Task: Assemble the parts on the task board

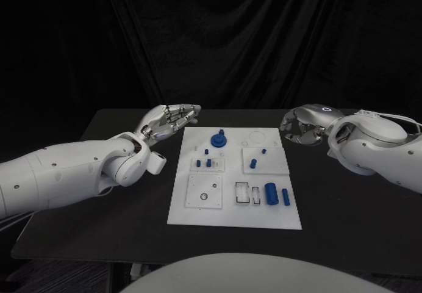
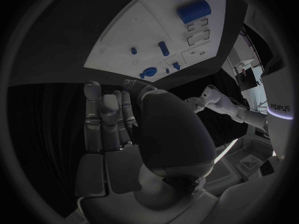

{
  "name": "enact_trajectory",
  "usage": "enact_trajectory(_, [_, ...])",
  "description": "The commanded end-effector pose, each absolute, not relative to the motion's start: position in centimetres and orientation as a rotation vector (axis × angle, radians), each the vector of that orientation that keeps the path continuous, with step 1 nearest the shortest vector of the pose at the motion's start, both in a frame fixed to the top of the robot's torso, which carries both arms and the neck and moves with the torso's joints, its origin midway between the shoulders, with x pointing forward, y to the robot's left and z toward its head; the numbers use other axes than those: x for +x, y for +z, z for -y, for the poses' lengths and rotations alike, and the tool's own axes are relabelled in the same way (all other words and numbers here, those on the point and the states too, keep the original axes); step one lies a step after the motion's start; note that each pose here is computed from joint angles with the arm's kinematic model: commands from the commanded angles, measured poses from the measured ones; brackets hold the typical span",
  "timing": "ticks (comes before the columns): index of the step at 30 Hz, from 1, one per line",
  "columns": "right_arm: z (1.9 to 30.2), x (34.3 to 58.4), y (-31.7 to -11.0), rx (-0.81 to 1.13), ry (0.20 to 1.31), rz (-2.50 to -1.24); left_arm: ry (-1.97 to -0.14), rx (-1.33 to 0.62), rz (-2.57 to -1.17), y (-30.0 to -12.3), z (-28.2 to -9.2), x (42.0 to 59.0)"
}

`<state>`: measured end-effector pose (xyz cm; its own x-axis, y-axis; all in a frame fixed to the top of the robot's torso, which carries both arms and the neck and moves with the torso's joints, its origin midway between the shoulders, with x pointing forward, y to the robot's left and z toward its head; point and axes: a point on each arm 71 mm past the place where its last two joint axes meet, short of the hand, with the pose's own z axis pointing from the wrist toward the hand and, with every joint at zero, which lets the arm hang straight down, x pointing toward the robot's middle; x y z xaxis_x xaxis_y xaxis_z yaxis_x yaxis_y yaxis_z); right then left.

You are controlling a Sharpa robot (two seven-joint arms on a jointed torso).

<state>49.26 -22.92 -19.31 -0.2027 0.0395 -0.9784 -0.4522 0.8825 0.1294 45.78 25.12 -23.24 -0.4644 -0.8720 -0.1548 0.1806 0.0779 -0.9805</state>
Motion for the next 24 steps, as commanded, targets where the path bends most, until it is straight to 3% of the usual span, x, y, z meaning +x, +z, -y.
enact_trajectory(1, [23.1,49.2,-19.8,-0.362,0.401,-1.692,-1.897,-0.859,-1.246,-22.1,-24.9,44.8])
enact_trajectory(12, [22.9,48.8,-22.5,-0.374,0.413,-1.72,-2.02,-0.918,-1.262,-22.5,-24.5,43.7])
enact_trajectory(24, [21.9,49.0,-23.8,-0.394,0.438,-1.725,-2.039,-0.925,-1.265,-22.5,-24.5,43.5])
